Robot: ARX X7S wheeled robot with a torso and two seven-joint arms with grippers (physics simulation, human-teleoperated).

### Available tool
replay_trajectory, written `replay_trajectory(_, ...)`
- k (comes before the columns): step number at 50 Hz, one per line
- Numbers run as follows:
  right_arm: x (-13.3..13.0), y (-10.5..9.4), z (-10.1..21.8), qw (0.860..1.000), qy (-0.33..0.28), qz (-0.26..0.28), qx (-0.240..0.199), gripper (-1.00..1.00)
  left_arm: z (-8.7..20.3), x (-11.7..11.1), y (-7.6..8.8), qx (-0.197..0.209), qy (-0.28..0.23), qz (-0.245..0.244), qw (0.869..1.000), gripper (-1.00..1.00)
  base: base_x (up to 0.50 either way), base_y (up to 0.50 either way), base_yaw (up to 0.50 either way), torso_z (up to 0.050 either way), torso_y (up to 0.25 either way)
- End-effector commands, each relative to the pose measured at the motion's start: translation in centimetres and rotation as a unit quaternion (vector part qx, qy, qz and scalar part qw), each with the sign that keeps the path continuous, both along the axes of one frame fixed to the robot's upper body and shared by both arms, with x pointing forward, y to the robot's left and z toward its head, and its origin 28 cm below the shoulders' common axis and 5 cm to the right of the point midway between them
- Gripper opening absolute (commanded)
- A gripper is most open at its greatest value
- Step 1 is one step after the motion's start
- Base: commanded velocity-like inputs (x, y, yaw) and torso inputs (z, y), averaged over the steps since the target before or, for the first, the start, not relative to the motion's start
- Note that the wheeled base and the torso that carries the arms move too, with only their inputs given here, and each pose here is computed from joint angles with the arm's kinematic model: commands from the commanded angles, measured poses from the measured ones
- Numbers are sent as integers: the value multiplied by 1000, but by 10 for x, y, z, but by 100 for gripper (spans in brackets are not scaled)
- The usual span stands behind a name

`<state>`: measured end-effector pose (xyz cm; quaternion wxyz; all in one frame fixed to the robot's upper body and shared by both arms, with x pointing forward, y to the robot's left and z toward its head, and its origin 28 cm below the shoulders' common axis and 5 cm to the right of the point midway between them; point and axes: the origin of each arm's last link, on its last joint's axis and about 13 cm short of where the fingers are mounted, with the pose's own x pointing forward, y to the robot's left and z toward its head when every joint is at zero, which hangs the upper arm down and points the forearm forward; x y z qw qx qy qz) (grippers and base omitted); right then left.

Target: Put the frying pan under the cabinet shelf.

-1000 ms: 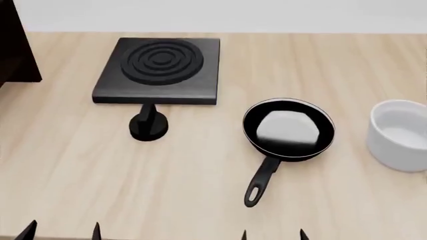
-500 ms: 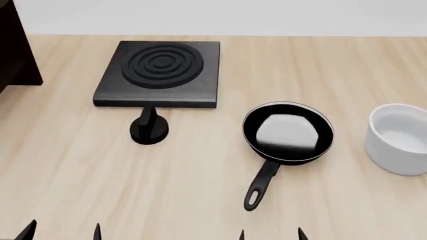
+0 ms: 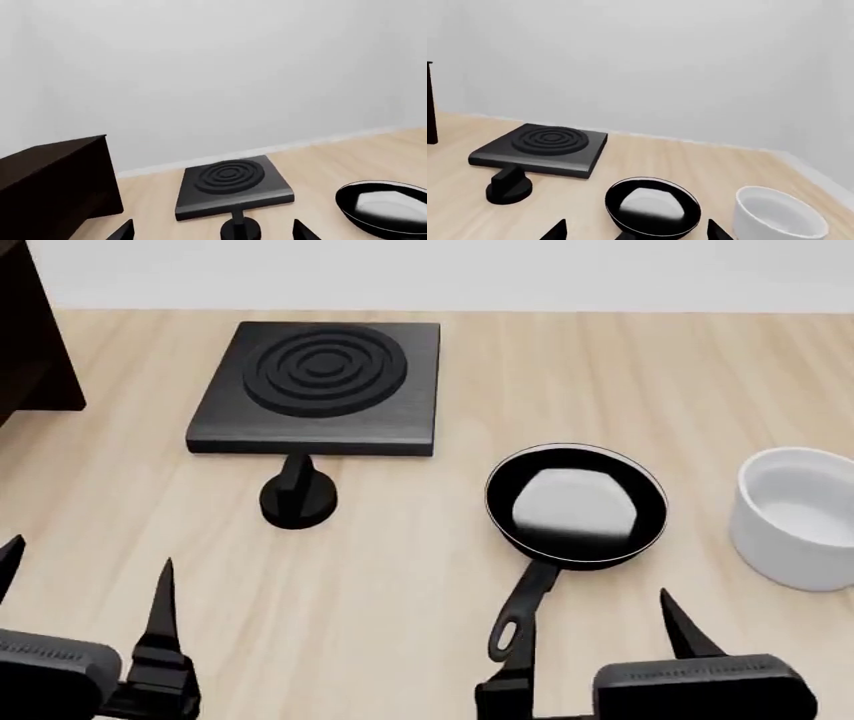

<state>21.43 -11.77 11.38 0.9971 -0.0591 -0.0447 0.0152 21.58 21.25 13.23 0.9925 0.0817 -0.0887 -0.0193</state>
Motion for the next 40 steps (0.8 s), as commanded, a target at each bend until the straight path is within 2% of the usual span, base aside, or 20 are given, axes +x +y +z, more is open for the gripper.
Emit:
replay_trajectory(1,-7,-7,39,999,-26,1,-24,100,48,-9,4,24,-35,-2,999,100,0,0,0,0,0)
replay_trajectory(8,-8,-12,57,999,-33,-3,-28,100,71,-10,8,34,-58,2,998,100,0,0,0,0,0)
replay_trajectory(9,-7,-16,70,999,-41,-8,-34,100,86,-12,10,40,-78,8,996,100,0,0,0,0,0)
replay_trajectory(15,-4,-19,87,998,-43,-6,-45,100,107,-11,13,48,-94,12,994,100,0,0,0,0,0)
replay_trajectory(25,-2,-20,107,997,-48,-3,-58,100,130,-9,12,60,-112,13,992,100,0,0,0,0,0)
replay_trajectory(40,2,-16,145,993,-63,7,-101,100,165,-13,10,86,-129,7,988,100,0,0,0,0,0)
